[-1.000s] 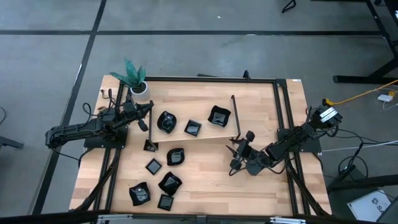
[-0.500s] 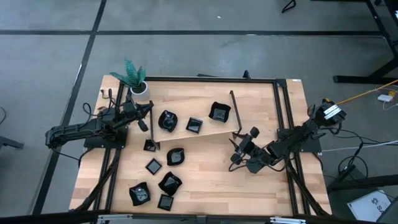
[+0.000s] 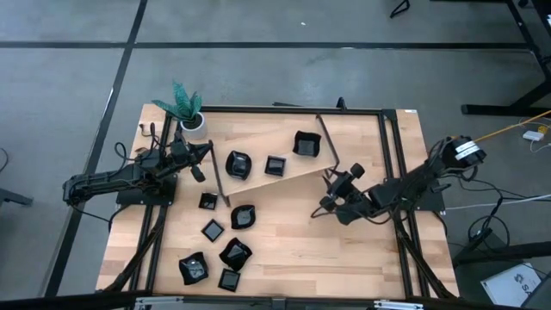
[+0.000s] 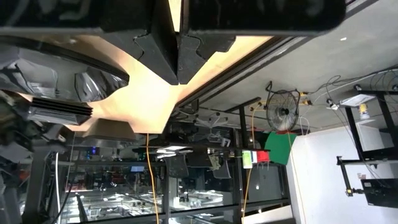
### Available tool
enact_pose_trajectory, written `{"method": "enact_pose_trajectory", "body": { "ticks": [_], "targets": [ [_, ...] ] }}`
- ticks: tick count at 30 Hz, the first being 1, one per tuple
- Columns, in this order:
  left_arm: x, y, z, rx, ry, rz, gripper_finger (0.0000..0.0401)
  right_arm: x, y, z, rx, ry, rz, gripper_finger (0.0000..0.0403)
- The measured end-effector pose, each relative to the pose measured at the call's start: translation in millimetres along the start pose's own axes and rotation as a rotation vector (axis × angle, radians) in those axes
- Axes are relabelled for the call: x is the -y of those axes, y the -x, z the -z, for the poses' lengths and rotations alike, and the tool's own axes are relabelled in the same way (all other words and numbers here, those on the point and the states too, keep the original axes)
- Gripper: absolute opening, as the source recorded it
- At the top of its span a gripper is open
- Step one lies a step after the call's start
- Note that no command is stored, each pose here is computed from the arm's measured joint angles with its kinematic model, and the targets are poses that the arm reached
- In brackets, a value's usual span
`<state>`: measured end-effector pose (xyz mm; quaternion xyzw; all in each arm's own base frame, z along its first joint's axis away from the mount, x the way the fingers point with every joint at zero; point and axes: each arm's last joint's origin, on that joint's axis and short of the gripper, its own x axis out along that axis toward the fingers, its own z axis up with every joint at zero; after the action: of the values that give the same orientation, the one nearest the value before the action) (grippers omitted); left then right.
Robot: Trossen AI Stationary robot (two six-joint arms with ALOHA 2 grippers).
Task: Pick & Place Mini shaped plates
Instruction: Adjust the shelf
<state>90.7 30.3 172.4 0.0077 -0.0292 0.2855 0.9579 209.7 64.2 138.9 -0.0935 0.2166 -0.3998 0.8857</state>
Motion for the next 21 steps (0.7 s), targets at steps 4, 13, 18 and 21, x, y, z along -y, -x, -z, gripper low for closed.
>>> {"method": "enact_pose_trajectory", "body": {
  "ticks": [4, 13, 18, 21],
  "targets": [
    [0.0, 0.0, 0.0, 0.000, 0.000, 0.000, 0.0004, 9.3, -6.3, -1.2, -0.027, -0.005, 0.045, 0.0154],
    [0.0, 0.0, 0.0, 0.000, 0.000, 0.000, 0.0004, 28.3, -13.7, -3.7, -0.071, -0.017, 0.122, 0.0154],
    [0.0, 0.0, 0.0, 0.000, 0.000, 0.000, 0.0004, 39.8, -13.5, -0.1, -0.109, -0.037, 0.165, 0.0154],
    [0.0, 0.0, 0.0, 0.000, 0.000, 0.000, 0.0004, 42.5, -12.6, 1.2, -0.119, -0.043, 0.173, 0.0154]
  ]
}}
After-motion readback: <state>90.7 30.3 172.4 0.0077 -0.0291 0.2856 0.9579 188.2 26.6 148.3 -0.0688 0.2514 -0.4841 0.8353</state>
